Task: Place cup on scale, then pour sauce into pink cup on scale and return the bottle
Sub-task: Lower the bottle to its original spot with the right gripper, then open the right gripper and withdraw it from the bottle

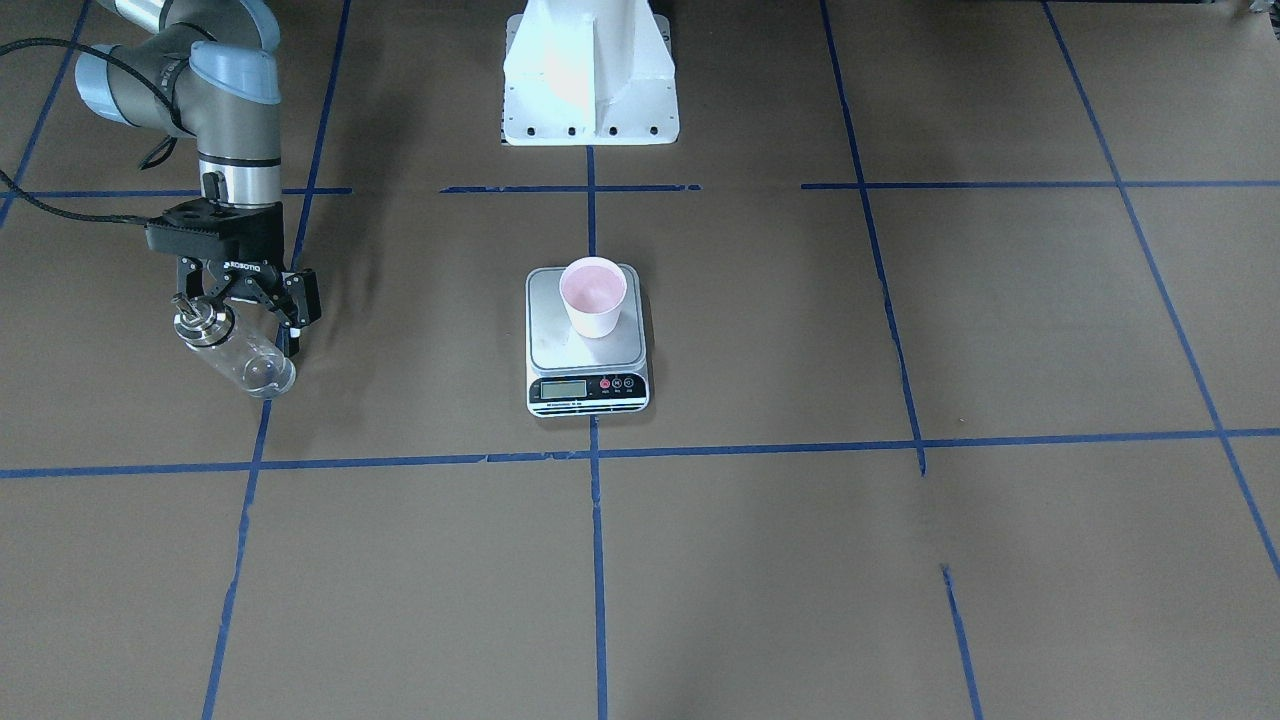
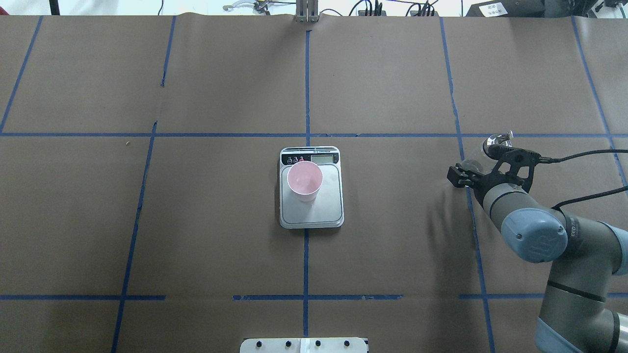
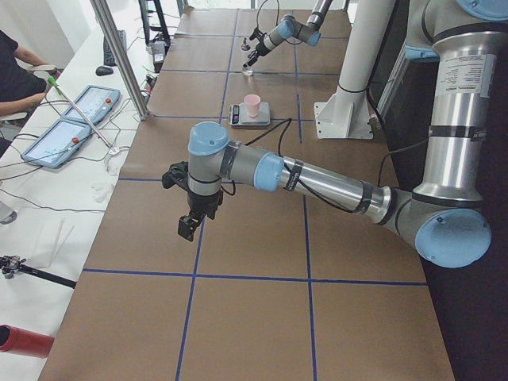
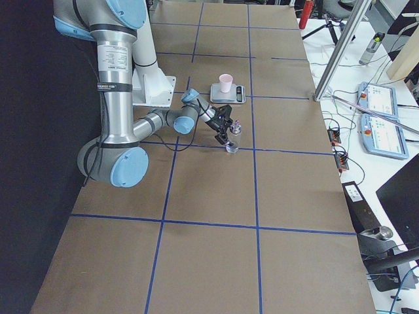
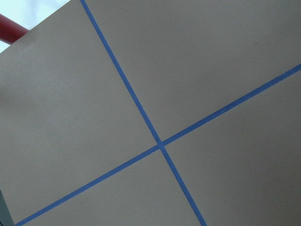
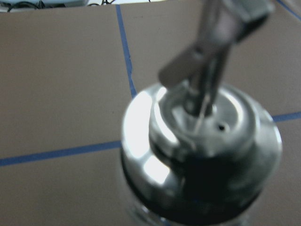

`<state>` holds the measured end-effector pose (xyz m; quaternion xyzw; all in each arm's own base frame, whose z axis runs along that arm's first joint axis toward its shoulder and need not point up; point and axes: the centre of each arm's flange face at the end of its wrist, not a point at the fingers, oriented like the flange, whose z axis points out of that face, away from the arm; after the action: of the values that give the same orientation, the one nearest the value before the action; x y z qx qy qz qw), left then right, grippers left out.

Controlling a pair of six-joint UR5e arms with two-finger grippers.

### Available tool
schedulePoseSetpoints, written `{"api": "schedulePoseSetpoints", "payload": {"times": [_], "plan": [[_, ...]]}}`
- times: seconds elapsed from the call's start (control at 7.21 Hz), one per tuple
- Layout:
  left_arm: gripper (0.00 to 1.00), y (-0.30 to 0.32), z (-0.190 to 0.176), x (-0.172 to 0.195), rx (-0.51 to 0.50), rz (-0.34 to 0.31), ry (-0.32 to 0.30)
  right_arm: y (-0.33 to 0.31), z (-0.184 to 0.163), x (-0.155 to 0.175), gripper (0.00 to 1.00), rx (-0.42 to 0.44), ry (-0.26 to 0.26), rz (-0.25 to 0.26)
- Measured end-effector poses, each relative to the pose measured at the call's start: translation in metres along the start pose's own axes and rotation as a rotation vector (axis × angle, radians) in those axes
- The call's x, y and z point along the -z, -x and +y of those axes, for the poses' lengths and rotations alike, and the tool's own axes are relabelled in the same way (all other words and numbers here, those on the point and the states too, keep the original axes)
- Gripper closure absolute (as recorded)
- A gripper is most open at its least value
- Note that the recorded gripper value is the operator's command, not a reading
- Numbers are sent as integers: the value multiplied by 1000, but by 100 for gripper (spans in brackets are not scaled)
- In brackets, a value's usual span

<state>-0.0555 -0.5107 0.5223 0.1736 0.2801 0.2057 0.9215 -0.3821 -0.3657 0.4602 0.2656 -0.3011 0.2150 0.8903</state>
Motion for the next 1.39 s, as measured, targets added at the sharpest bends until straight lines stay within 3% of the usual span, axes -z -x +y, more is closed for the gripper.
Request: {"api": "schedulePoseSetpoints", "payload": {"times": [0.28, 0.42, 0.83, 1.11, 1.39], "plan": [[0, 0, 0, 0, -1, 0, -1, 5, -6, 40, 0, 13, 238, 88], [0, 0, 0, 1, -2, -1, -1, 15, -15, 66, 0, 8, 306, 106], [0, -1, 0, 1, -3, -1, -2, 22, -34, 136, 0, -19, 470, 103], [0, -1, 1, 1, -5, -1, -3, 15, -96, 203, 0, -46, 569, 73], [0, -2, 1, 3, -8, -2, -5, -10, -178, 232, 0, 24, 593, 25]]}}
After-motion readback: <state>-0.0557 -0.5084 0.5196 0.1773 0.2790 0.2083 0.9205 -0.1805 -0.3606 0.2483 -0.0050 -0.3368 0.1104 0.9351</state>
